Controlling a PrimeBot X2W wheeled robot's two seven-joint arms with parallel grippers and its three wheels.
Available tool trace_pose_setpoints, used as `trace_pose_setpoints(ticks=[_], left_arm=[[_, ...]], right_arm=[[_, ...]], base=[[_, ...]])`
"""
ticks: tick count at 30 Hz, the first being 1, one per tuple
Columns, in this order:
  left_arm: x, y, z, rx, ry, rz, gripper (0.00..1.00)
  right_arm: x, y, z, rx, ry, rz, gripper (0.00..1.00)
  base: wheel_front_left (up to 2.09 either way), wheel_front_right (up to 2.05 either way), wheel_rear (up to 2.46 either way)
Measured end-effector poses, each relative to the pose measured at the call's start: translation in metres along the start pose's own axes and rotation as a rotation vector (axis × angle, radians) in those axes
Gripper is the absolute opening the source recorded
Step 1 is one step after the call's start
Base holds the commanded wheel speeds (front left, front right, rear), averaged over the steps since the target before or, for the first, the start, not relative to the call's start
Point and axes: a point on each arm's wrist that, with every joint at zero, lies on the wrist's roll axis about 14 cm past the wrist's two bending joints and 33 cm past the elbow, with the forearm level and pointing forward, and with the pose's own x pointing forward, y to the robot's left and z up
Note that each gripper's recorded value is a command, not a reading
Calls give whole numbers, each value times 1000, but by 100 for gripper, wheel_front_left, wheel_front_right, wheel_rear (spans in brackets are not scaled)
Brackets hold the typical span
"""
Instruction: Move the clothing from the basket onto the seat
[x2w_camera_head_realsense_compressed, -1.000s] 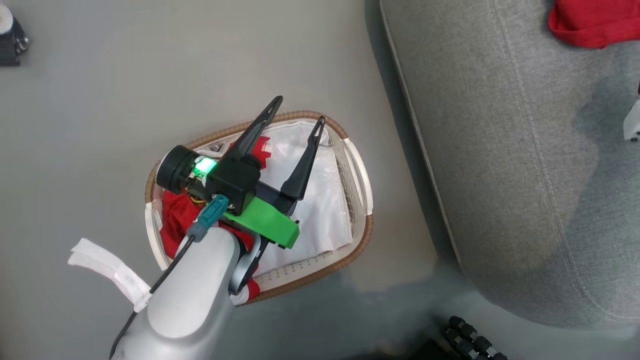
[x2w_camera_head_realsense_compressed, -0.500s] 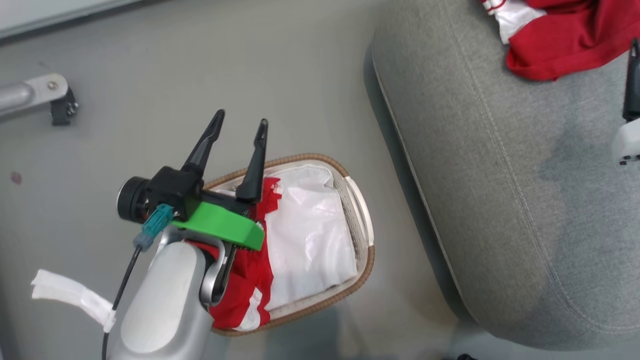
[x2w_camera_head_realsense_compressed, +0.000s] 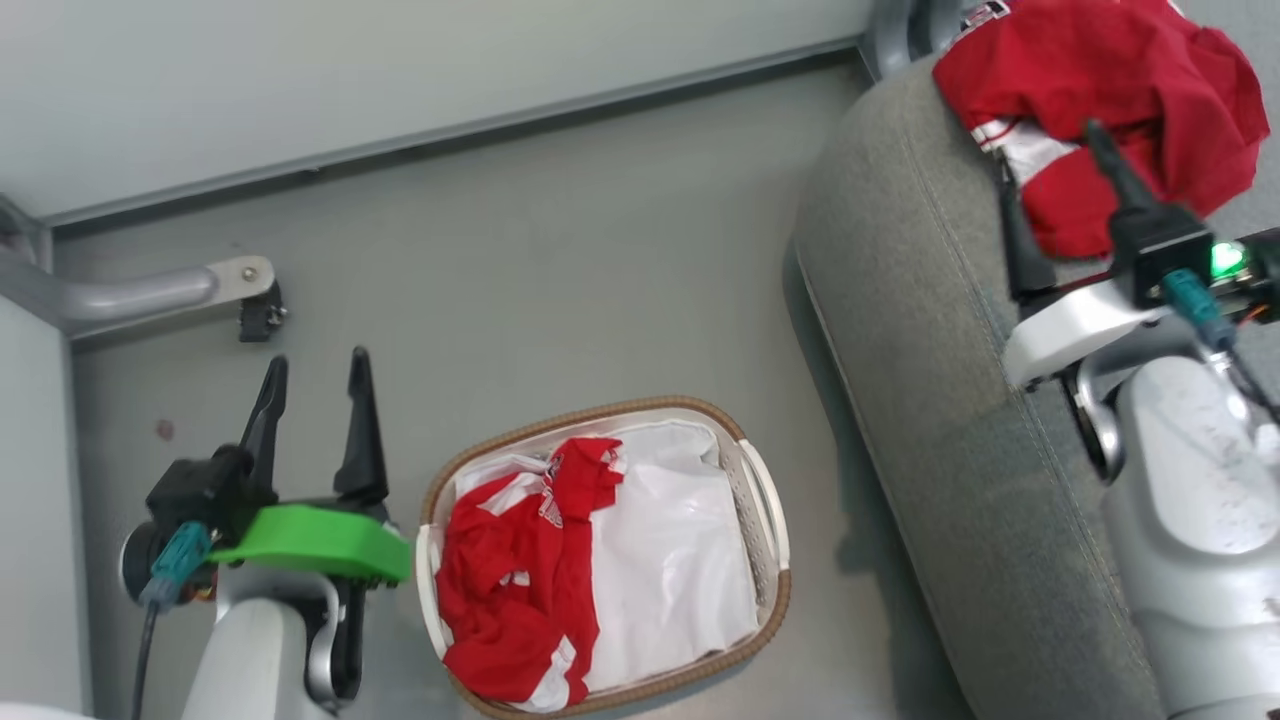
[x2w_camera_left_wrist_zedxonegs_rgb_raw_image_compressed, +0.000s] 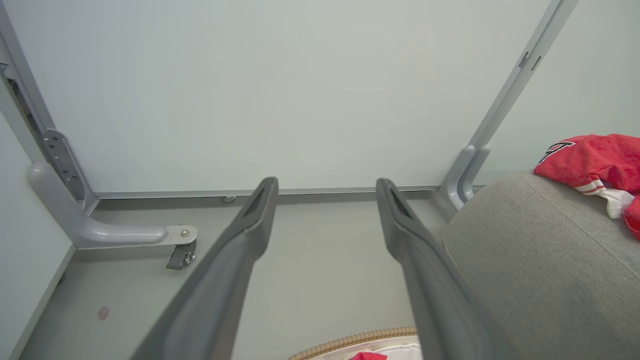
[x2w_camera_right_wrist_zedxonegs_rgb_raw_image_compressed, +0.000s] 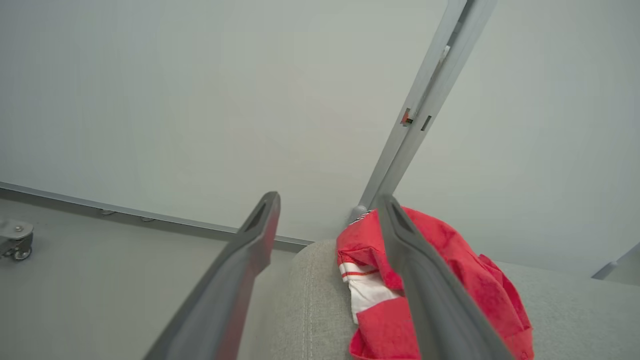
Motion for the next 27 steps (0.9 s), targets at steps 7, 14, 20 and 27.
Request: trace_pose_setpoints(ticks=[7, 14, 20, 27], left_arm=[[-41, 35, 11, 10, -18, 124, 100], [-75, 49, 10, -12, -17, 189, 100], [-92, 47, 10, -28, -19, 195, 100], [-102, 40, 7, -62, -16, 187, 100]], right_arm=[[-17, 55, 9, 103, -14, 91, 100], [-43, 81, 8, 169, -2, 129, 100], [-66, 85, 5, 213, 13, 123, 100], [-92, 86, -6, 289, 47, 103, 100]], base=[[0, 0, 0], [0, 0, 0], [0, 0, 0], [0, 0, 0]])
